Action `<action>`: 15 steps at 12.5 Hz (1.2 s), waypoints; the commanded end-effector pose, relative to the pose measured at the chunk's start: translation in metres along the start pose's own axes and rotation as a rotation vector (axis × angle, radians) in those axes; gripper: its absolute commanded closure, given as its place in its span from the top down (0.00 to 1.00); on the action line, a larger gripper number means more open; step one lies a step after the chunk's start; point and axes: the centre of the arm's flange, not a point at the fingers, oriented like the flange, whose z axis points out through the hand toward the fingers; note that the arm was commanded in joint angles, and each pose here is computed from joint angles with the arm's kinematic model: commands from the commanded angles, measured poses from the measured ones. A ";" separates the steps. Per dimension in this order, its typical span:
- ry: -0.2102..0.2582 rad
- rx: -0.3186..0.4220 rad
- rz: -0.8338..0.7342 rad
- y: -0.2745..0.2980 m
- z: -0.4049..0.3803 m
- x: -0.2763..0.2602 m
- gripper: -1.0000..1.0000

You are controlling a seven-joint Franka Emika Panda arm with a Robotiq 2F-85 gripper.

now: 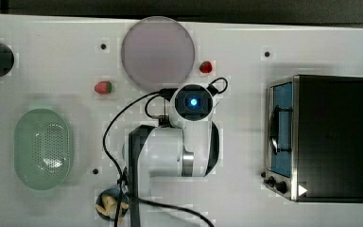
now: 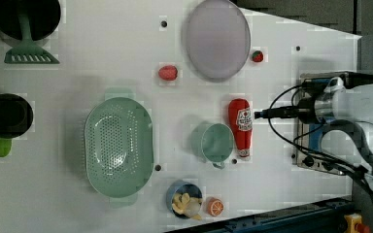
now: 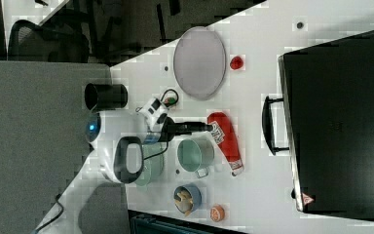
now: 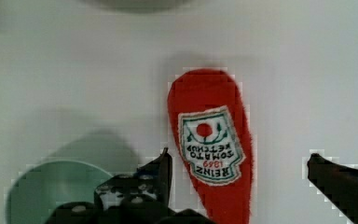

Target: Pick Ketchup from the table and place it in strainer.

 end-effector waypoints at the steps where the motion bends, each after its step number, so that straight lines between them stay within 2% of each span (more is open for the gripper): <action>1: -0.048 -0.001 -0.063 -0.008 0.053 -0.012 1.00; 3: -0.030 -0.029 -0.112 -0.010 0.072 -0.008 1.00; 8: -0.054 -0.034 -0.146 -0.014 0.112 -0.010 1.00; 9: -0.048 -0.033 -0.147 -0.015 0.114 -0.010 0.96; 11: -0.044 -0.033 -0.147 -0.014 0.115 -0.011 0.72; 12: -0.026 -0.035 -0.147 -0.014 0.109 -0.008 0.63; 14: 0.005 -0.041 -0.140 -0.015 0.088 -0.005 0.63; 15: 0.041 -0.048 -0.138 -0.015 0.067 -0.001 0.63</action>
